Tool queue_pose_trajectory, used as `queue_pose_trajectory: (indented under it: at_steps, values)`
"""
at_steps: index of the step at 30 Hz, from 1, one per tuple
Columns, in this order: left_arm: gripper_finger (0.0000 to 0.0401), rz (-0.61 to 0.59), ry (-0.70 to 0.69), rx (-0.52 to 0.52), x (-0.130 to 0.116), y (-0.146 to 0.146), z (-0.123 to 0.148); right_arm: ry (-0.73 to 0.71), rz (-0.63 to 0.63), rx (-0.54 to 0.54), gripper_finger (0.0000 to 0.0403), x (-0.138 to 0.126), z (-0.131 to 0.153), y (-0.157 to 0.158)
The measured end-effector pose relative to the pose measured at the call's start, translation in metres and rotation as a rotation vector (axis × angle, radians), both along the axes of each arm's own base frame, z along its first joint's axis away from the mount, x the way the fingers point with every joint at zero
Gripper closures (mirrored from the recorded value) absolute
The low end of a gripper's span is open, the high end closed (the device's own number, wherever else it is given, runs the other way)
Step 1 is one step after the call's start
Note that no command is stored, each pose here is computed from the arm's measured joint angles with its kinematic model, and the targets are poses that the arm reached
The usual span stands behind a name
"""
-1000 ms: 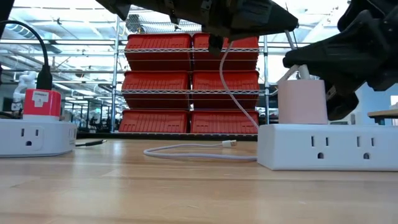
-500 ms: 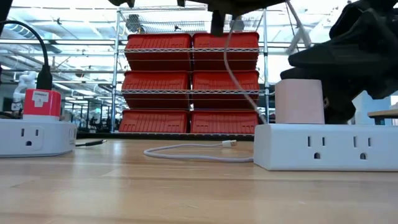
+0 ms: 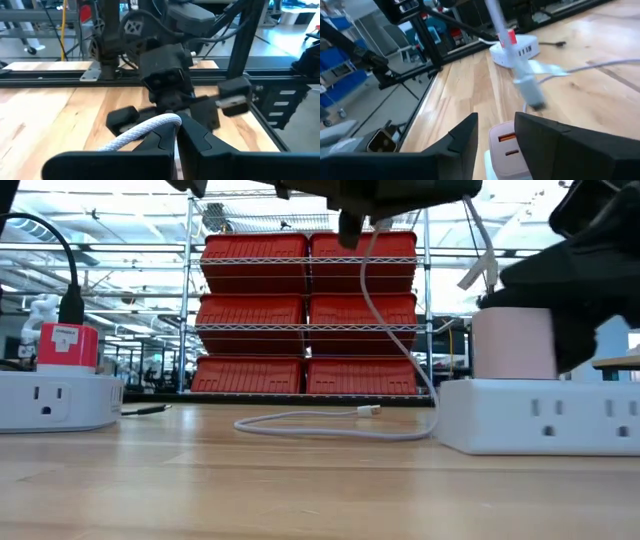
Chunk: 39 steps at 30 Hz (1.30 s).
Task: Insert USB
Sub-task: Insert the pink charger cable into the pink charger adapter on the right white outlet extension
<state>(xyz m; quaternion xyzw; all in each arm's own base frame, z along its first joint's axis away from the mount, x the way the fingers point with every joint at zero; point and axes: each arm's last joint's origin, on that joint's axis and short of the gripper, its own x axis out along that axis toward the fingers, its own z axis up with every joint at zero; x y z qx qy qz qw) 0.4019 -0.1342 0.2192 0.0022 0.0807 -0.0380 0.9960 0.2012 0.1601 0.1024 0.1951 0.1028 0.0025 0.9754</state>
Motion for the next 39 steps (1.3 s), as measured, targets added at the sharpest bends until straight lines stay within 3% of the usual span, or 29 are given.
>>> queue_pose_trajectory:
  at_steps: [10, 17, 29, 33, 39]
  values:
    - [0.0394, -0.023, 0.000, -0.004, -0.001, -0.001, 0.001, 0.127, -0.014, -0.090, 0.0279, -0.018, 0.027, -0.011]
    - [0.0394, -0.025, -0.002, -0.005, -0.001, -0.001, 0.002, 0.079, -0.016, -0.071, 0.0279, -0.020, 0.047, -0.014]
    - [0.0394, -0.019, -0.012, -0.007, -0.001, -0.001, 0.003, 0.183, -0.108, -0.257, 0.0282, 0.007, 0.090, 0.006]
    - [0.0394, -0.013, -0.013, -0.007, -0.001, 0.000, 0.003, 0.179, -0.099, -0.283, 0.0310, 0.013, 0.093, 0.011]
    - [0.0394, 0.000, -0.014, -0.002, -0.001, 0.000, 0.003, 0.206, -0.128, -0.298, 0.0394, 0.019, 0.082, 0.015]
